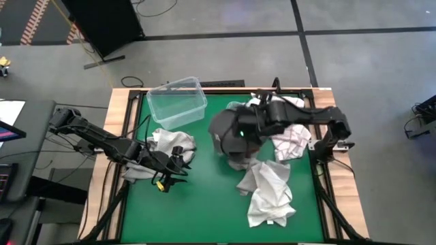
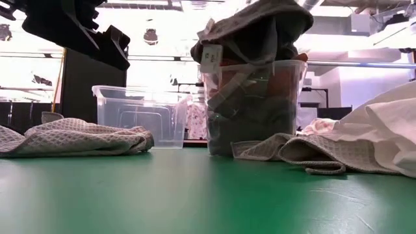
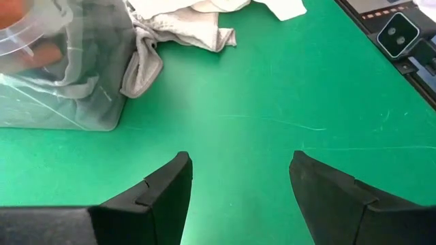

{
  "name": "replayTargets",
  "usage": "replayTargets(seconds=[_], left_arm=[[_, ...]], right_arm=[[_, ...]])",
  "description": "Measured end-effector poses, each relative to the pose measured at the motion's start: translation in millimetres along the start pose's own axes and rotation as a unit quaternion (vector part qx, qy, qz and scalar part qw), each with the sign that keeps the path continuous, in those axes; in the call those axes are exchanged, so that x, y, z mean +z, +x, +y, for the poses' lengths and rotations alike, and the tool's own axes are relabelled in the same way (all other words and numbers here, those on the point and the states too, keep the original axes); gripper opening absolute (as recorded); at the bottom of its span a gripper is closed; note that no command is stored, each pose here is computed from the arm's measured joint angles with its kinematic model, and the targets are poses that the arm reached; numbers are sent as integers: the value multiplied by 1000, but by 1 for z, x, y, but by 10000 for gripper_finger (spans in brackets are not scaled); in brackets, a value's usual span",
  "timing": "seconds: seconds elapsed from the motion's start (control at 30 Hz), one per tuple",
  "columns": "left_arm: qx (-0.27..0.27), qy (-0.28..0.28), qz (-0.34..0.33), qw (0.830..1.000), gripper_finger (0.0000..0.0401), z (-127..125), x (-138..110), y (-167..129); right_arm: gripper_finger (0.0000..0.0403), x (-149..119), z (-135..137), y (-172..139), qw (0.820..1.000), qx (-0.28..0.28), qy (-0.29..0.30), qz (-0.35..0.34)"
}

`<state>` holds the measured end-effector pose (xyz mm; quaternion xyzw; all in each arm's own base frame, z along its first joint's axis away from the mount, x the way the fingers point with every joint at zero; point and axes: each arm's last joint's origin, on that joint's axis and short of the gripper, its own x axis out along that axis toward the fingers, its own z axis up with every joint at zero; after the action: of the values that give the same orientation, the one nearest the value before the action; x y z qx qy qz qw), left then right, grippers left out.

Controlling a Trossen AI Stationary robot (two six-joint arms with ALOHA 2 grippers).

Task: Sort towels by color in basket
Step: Put the dark gray towel into the right transparent bin

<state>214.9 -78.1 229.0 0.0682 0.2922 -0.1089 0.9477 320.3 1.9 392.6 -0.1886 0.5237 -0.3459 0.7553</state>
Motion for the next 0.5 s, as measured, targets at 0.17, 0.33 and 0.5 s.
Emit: replayTargets(seconds=[0.17,0.33,0.5], left_arm=[[0,0,0,1000,235,0,0,0],[0,0,1,1000,235,0,0,0],[0,0,1,1000,235,0,0,0]], right_arm=[[24,-2,-7,41,995,65,20,73],[24,-13,9,86,984,116,34,133],[24,-29,35,131,972,169,41,158]])
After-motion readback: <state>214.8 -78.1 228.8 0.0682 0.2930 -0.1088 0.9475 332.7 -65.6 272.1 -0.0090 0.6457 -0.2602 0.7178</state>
